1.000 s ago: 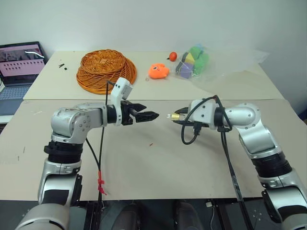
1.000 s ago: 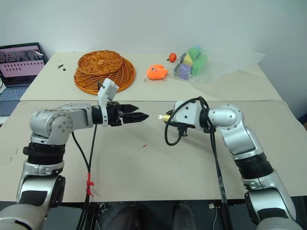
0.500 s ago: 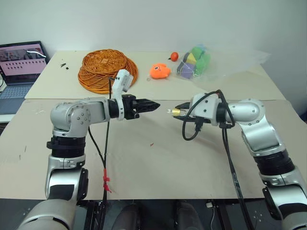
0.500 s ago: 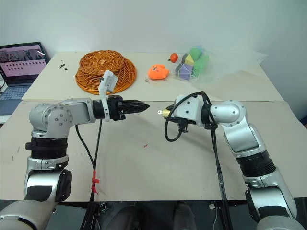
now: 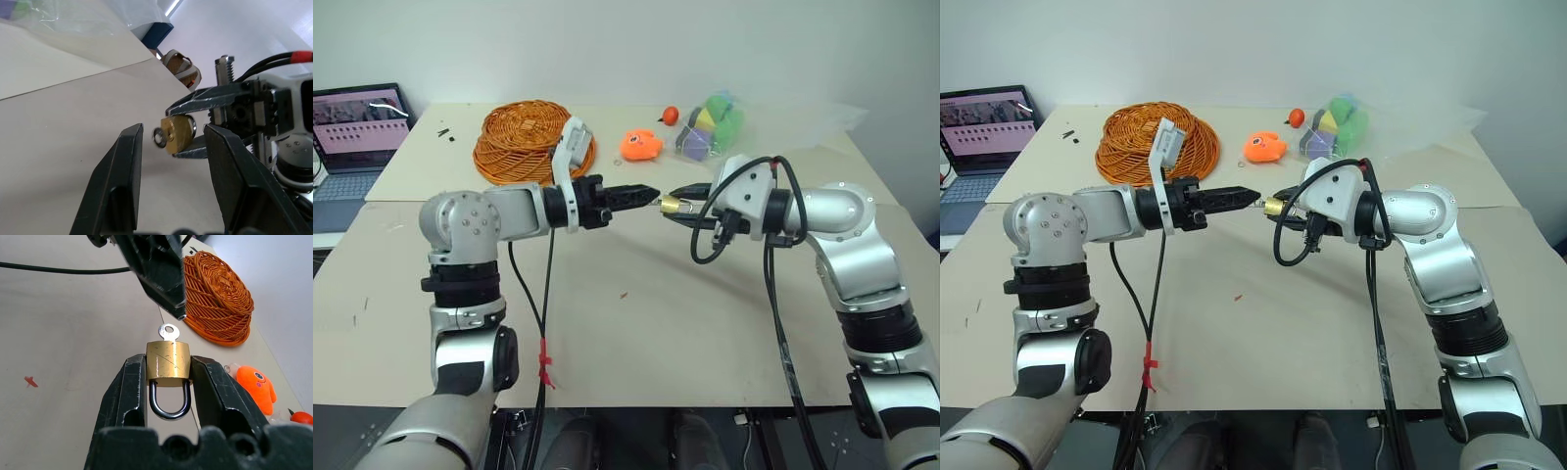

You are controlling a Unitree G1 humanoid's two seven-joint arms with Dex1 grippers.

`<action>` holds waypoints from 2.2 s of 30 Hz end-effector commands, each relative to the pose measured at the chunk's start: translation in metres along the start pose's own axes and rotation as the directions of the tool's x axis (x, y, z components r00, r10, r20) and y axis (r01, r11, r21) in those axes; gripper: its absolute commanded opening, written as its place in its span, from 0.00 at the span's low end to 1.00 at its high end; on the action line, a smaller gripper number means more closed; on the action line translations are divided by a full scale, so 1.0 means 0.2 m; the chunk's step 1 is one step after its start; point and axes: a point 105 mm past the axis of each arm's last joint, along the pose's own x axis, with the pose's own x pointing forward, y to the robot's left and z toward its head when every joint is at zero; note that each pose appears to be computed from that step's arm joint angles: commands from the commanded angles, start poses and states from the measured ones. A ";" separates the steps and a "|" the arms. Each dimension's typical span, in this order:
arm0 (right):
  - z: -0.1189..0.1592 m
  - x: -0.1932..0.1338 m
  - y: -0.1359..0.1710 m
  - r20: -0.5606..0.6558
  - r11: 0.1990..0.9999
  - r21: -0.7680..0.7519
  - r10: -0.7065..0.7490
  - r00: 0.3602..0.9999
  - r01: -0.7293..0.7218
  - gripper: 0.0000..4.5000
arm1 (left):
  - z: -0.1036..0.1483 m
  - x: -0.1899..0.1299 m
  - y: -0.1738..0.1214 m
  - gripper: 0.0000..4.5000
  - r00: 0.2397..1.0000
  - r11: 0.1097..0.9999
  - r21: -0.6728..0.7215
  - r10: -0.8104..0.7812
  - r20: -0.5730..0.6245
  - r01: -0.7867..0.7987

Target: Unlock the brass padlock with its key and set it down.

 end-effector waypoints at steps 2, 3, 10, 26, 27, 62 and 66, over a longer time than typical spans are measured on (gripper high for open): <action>0.04 -0.05 -0.05 0.035 0.997 -0.040 -0.065 0.997 0.067 0.21 | 0.06 0.00 -0.12 0.46 0.998 0.998 0.014 -0.057 0.005 0.057; 0.03 -0.06 -0.05 0.034 0.997 -0.040 -0.069 0.997 0.070 0.21 | 0.06 0.01 -0.13 0.46 0.998 0.998 0.010 -0.064 0.000 0.064; 0.02 -0.10 -0.08 0.034 0.995 -0.044 -0.085 0.996 0.087 0.21 | 0.09 -0.04 -0.10 0.46 0.998 0.994 -0.087 -0.060 0.029 0.063; 0.19 -0.15 -0.05 0.164 0.999 -0.036 -0.010 0.986 0.016 0.21 | 0.11 -0.08 -0.07 0.46 0.996 0.977 -0.197 -0.075 0.055 0.084; 0.18 -0.15 -0.04 0.162 0.999 -0.034 -0.010 0.987 0.015 0.21 | 0.10 -0.08 -0.08 0.46 0.995 0.977 -0.194 -0.083 0.049 0.091; 0.16 -0.15 -0.05 0.141 0.999 -0.035 -0.024 0.990 0.029 0.21 | -0.01 -0.06 -0.11 0.03 0.995 0.967 -0.238 -0.096 -0.021 0.088; 0.15 -0.15 -0.05 0.137 0.999 -0.035 -0.025 0.990 0.030 0.21 | -0.01 -0.06 -0.11 0.03 0.996 0.970 -0.230 -0.087 -0.027 0.079</action>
